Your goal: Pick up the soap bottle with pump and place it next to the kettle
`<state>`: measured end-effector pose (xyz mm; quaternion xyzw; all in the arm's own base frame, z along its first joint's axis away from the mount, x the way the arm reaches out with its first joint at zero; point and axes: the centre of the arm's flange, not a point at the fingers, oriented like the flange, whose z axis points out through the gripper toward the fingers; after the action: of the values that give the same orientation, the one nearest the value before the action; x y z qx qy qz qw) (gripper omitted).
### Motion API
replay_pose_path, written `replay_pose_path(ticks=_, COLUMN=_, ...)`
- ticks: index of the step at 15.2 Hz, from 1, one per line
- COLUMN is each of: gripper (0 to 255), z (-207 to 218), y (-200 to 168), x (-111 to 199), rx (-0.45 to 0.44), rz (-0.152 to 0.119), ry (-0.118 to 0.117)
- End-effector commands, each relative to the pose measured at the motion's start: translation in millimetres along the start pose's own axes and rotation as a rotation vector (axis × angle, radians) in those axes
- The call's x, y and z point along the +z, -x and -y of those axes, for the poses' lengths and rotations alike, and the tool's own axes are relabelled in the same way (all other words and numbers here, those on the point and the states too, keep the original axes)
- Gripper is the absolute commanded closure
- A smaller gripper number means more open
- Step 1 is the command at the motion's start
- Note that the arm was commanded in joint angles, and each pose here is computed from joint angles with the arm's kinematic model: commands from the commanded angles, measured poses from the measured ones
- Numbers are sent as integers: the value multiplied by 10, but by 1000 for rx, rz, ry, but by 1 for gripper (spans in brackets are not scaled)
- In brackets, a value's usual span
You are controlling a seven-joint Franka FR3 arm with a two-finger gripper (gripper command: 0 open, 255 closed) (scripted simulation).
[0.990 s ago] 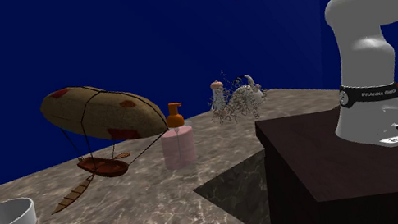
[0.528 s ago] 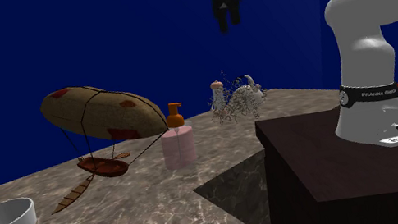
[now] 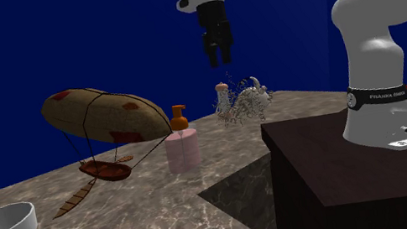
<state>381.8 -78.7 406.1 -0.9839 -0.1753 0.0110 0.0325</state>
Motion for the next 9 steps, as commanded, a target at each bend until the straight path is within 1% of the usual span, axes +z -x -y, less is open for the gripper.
replay_pose_path(ticks=1, gripper=0, z=-124, y=-89, x=207, rx=-35, rz=-7, ry=13)
replay_pose_path(ticks=9, gripper=0, z=-590, y=-520, x=998, rx=-169, rz=-25, ry=54)
